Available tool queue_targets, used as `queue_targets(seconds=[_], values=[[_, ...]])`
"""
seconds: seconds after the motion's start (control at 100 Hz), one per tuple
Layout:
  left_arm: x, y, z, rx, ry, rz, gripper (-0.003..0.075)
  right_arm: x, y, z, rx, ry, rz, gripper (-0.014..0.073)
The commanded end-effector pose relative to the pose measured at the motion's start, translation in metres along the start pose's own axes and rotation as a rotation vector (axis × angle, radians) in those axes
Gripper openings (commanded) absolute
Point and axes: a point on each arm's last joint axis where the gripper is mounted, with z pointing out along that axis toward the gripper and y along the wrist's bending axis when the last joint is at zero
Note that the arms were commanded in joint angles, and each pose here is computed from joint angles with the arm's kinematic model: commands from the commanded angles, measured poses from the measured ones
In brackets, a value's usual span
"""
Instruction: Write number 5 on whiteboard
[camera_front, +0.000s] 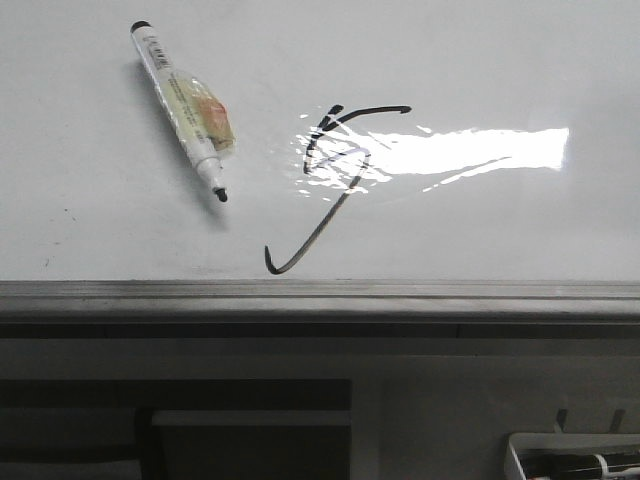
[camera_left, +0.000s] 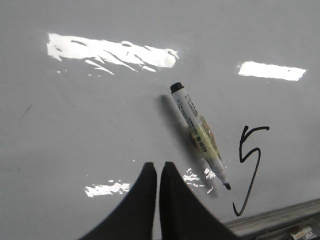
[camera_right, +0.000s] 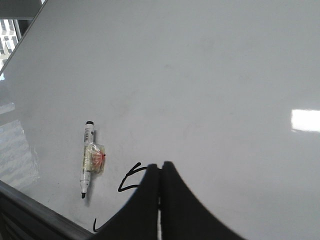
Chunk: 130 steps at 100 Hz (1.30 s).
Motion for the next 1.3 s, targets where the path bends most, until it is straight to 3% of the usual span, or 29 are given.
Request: queue_targets(seconds=[0.0,0.04,0.14,0.21,0.38,0.51,0.67,0.77,1.29], values=[[-0.003,-0.001,-0.002,0.014,-0.019,0.025,-0.002,-0.009,0.003,0.0,-0.025,-0.028,-0.031,-0.0069],[-0.001,0.002,-0.005,0.0,-0.037,0.066,-0.002,-0.009,0.003,0.0,-0.025,-0.028,-0.031,-0.0069],[0.003,0.007,-0.015,-0.021,-0.135,0.367,-0.002,-0.009,0.003,0.0,-0.025,-0.028,-0.031,-0.0069],[0.011,0.01,-0.023,-0.023,-0.183,0.484,-0.002,-0.009,0.003,0.0,-0.025,-0.028,-0.031,-0.0069],[0.032,0.025,-0.035,-0.129,-0.244,0.38,-0.002,-0.009,0.003,0.0,-0.025,-0.028,-0.031,-0.0069],[0.055,0.036,-0.036,-0.234,-0.137,0.281,-0.002,-0.009,0.003,0.0,-0.025,-0.028,-0.031,-0.0069],[0.073,0.046,-0.04,-0.368,0.002,0.272,-0.002,-0.009,0.003,0.0,-0.025,-0.028,-0.031,-0.0069],[0.076,0.049,-0.043,-0.428,0.02,0.285,-0.002,-0.009,0.003,0.0,-0.025,-0.028,-0.031,-0.0069],[0.075,0.049,-0.044,-0.445,0.006,0.293,-0.002,-0.009,0.003,0.0,-0.025,-0.028,-0.031,-0.0069]])
